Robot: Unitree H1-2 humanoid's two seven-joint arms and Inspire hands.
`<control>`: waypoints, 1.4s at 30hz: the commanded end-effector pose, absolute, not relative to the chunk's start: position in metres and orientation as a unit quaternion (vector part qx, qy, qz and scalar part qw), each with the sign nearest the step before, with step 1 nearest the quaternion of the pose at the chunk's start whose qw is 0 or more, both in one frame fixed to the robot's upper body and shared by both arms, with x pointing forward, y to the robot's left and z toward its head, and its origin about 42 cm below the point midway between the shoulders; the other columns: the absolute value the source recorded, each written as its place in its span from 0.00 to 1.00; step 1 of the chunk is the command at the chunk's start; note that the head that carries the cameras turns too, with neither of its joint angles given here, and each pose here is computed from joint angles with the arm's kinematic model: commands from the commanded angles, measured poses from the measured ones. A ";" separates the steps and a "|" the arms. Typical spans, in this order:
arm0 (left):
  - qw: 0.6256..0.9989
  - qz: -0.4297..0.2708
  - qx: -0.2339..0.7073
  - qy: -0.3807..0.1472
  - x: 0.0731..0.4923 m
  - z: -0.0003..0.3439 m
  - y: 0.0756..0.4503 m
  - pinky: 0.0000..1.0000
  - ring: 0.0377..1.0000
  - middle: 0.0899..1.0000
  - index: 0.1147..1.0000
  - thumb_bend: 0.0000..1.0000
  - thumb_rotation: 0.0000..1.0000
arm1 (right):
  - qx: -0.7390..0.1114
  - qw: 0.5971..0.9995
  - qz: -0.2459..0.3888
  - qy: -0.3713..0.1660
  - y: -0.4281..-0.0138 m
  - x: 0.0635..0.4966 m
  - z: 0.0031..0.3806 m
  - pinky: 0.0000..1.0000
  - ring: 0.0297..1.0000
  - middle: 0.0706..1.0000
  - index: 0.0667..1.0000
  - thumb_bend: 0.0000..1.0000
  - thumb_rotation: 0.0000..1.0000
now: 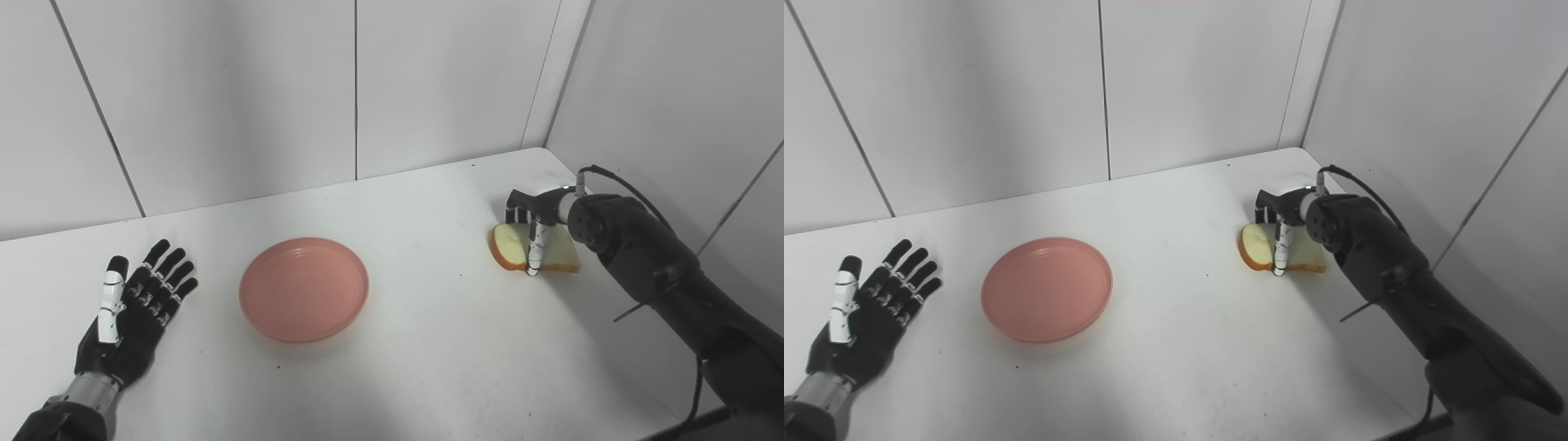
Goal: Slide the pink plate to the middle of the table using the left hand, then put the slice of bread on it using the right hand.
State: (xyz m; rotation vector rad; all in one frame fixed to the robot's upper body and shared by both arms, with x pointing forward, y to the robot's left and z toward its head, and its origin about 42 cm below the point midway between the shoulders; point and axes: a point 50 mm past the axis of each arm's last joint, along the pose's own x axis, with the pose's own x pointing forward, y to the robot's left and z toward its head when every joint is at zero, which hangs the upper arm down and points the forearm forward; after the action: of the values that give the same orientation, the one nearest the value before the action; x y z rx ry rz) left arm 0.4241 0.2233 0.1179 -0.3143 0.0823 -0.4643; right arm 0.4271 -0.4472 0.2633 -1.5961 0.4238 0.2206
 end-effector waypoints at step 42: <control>0.958 -0.203 -0.131 0.156 0.411 0.066 0.137 0.97 0.98 0.97 0.97 0.67 1.00 | -0.676 0.694 0.206 -0.138 -0.216 0.469 0.378 0.32 0.36 0.39 0.49 0.52 0.00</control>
State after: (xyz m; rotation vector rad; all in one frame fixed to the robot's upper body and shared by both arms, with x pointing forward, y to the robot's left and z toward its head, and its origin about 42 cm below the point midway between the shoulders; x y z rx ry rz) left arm 0.4371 0.1323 0.1221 -0.2758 0.0906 -0.4670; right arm 0.4654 -0.2238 0.3446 -1.4880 -0.1879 0.5118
